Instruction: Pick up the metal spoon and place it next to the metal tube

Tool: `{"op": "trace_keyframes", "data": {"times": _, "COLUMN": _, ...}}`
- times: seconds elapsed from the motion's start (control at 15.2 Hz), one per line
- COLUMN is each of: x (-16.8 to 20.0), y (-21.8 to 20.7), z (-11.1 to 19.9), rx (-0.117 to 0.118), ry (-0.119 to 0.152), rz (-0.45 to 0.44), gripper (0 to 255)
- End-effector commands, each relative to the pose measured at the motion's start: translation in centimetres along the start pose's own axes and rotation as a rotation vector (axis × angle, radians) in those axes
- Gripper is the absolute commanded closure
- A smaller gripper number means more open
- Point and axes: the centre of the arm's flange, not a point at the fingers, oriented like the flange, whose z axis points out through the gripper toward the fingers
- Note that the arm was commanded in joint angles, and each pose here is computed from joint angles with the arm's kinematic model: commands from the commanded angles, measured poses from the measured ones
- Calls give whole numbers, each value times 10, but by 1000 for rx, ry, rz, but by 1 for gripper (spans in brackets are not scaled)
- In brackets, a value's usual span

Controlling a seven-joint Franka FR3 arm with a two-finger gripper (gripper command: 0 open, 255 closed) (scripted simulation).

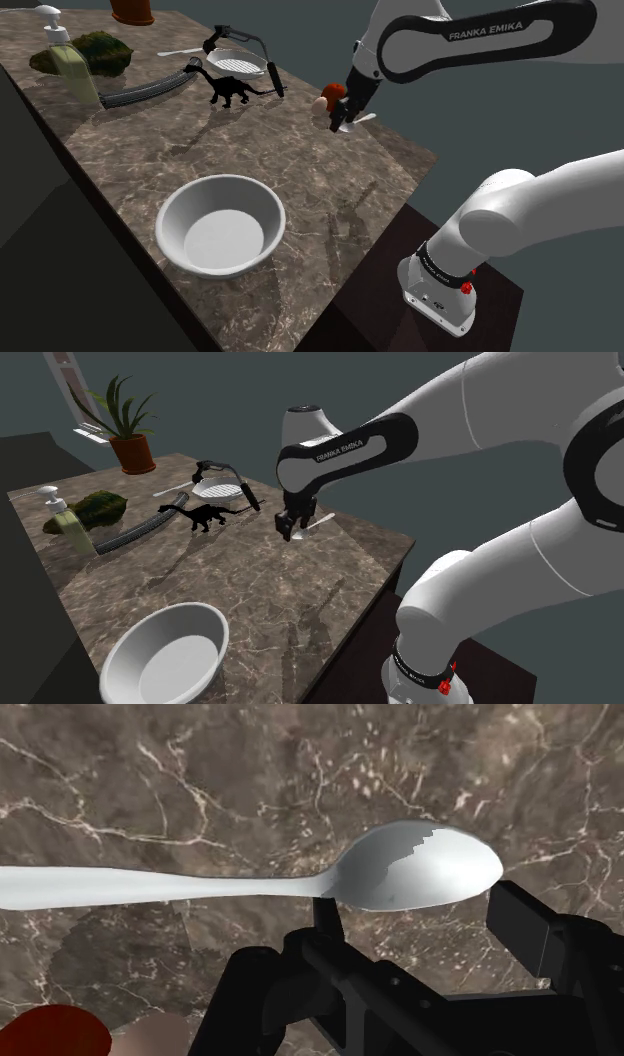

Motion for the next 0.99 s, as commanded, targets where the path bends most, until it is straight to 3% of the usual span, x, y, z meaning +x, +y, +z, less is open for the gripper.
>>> {"op": "trace_keyframes", "data": {"times": 0.0, "x": 17, "y": -12, "z": 2, "rx": 0, "ry": -1, "rz": 0, "gripper": 255}}
{"op": "trace_keyframes", "data": {"times": 0.92, "x": 175, "y": -106, "z": 23, "rx": 0, "ry": -1, "rz": 0, "gripper": 255}}
